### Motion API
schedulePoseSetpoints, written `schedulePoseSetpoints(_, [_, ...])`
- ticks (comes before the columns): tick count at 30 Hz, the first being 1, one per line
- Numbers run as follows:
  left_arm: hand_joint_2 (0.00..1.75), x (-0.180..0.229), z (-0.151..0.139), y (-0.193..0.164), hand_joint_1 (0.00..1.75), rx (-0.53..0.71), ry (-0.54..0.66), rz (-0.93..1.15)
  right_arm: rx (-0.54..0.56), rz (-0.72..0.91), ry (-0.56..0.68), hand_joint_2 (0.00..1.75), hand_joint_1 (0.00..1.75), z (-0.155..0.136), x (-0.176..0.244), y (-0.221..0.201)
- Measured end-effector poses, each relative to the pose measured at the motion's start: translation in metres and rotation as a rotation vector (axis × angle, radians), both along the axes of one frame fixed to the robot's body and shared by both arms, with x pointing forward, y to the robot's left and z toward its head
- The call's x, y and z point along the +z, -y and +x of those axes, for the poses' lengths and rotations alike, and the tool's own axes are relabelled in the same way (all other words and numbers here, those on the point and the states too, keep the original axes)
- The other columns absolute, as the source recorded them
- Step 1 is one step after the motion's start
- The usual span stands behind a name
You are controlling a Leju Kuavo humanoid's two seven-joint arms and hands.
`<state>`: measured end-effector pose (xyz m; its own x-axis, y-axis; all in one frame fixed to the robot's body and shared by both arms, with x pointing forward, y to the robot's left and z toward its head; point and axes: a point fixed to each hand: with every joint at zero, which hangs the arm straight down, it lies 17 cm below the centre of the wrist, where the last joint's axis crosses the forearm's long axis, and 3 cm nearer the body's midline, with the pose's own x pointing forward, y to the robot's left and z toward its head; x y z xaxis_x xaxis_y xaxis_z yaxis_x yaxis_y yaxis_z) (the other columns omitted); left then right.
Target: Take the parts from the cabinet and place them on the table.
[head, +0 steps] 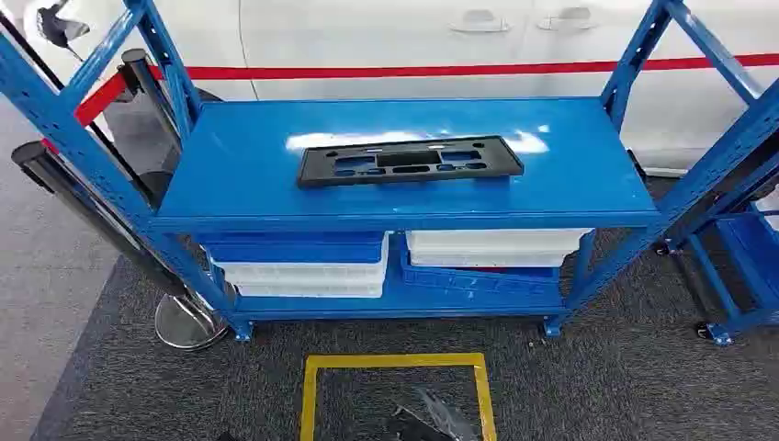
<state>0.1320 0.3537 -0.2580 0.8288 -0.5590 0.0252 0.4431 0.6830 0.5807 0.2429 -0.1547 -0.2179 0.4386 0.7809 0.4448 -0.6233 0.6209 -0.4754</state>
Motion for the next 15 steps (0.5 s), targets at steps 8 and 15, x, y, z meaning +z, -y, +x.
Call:
schedulePoseSetpoints(8, [1.75, -0.001, 0.000, 0.002, 0.00, -0.008, 0.007, -0.019, 0.498, 0.295, 0.964, 1.75, 0.00, 0.138, 0.272, -0.199])
schedulePoseSetpoints(15, [1.75, 0.001, 0.007, 0.045, 0.00, -0.267, 0.036, -0.003, 0.415, 0.220, 1.311, 1.75, 0.00, 0.143, 0.378, -0.185])
